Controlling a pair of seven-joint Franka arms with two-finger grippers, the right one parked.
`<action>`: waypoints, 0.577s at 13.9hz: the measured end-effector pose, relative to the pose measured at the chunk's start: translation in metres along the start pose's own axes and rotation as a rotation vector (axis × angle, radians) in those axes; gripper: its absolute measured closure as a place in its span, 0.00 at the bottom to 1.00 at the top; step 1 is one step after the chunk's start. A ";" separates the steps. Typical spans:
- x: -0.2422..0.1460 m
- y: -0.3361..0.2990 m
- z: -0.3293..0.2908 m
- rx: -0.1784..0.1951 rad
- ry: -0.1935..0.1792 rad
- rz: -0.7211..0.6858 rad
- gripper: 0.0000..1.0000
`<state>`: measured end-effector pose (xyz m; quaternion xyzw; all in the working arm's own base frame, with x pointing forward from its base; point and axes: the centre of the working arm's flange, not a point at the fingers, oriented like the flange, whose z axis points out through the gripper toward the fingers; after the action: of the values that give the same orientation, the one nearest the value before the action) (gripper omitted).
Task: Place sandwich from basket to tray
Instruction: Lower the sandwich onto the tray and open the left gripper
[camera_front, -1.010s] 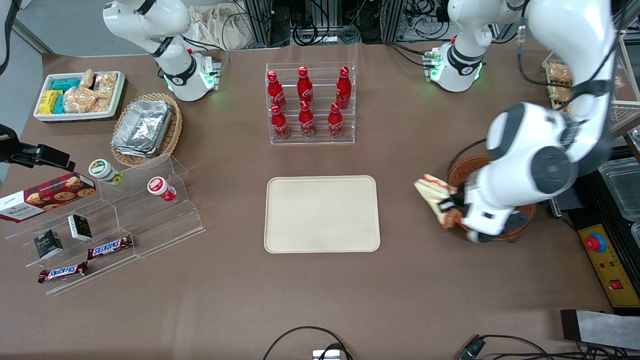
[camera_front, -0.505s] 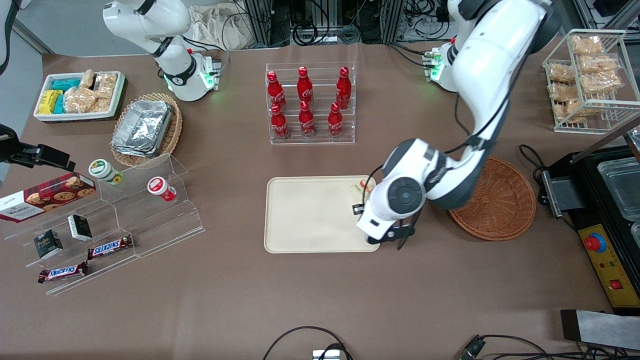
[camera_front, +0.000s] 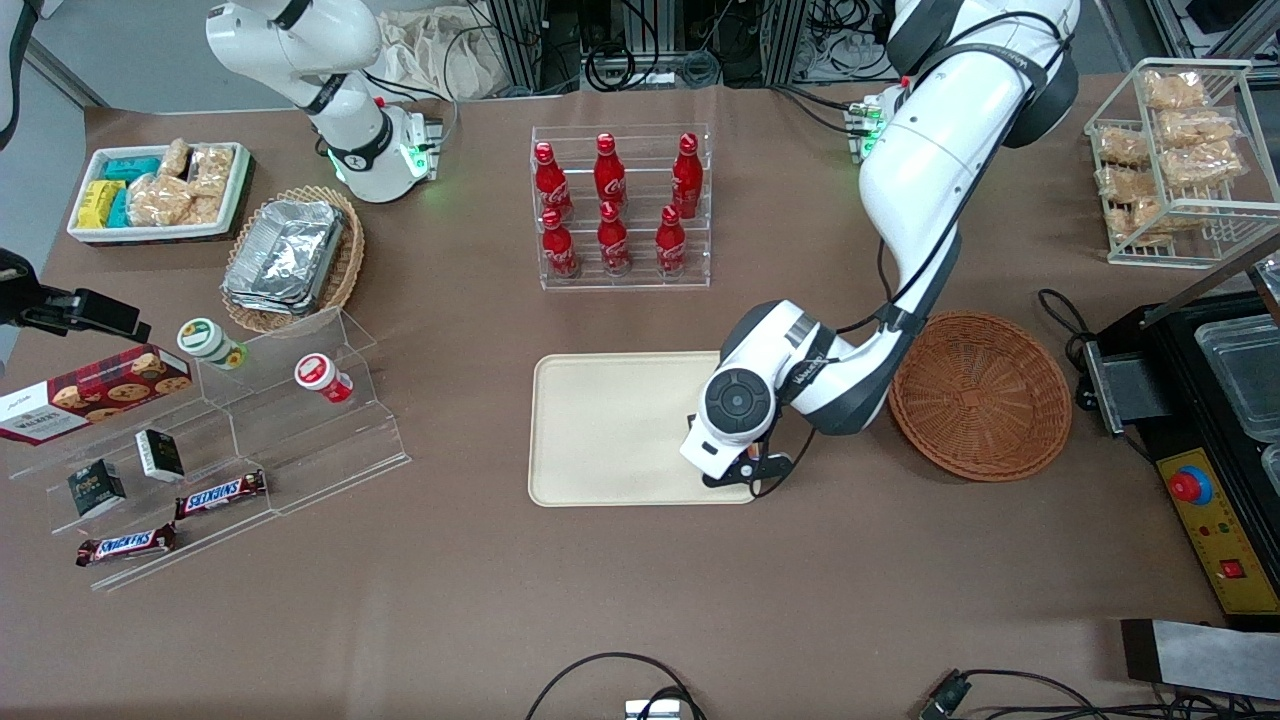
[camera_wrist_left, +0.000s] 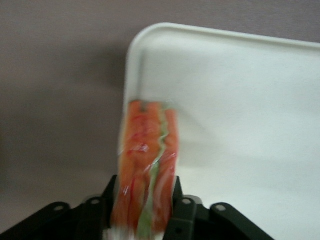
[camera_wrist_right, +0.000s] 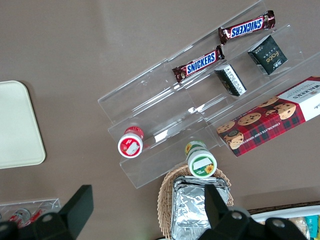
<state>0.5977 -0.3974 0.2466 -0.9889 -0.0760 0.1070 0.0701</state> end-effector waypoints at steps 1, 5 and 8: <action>0.000 -0.005 -0.019 -0.002 0.016 -0.008 0.37; 0.006 -0.057 -0.115 -0.039 0.086 -0.082 0.00; 0.008 -0.125 -0.166 -0.029 0.049 -0.085 0.00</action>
<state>0.6251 -0.2945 0.4254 -0.9880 -0.1175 0.0785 0.0619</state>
